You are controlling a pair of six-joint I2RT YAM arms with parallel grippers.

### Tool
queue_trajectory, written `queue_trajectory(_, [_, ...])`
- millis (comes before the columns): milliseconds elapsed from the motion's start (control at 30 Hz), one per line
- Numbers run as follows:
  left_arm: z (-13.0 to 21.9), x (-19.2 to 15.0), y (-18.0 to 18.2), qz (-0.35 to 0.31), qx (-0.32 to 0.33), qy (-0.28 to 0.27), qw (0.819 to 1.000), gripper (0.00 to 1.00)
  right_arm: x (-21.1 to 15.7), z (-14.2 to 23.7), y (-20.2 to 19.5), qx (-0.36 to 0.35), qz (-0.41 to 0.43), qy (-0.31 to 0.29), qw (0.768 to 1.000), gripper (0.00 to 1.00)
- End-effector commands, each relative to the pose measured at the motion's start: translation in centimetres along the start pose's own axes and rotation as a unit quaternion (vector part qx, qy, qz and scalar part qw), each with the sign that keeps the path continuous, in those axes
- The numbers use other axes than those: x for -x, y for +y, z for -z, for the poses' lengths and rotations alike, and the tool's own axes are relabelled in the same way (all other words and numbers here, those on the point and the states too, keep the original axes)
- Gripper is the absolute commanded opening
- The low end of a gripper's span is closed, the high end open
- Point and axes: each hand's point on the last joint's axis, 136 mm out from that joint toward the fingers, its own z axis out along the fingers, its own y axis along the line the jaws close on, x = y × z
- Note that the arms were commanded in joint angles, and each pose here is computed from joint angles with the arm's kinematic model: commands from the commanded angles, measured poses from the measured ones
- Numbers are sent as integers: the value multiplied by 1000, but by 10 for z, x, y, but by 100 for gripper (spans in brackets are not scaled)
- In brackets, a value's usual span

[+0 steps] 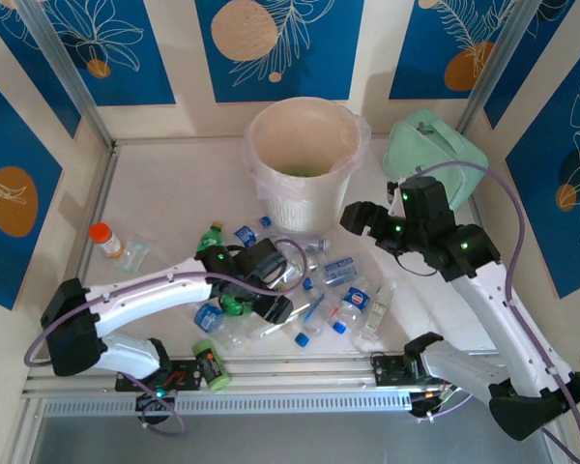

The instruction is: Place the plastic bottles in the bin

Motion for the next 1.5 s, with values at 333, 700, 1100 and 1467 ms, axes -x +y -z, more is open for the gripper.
queue_trajectory(333, [-23,-7,1,-45,35,53,997,80,-7,14,-13,-7,-18,-11,1000,86])
queue_trajectory(700, [-46,-14,1,-69,58,86,992,81,-4,14,-13,-1,-25,-11,1000,86])
queue_trajectory(1100, [-65,-20,7,-82,85,112,987,82,-3,14,-15,-2,-28,-11,1000,86])
queue_trajectory(1467, [-72,-19,10,-83,98,115,985,78,-5,14,-19,-3,-31,-10,999,85])
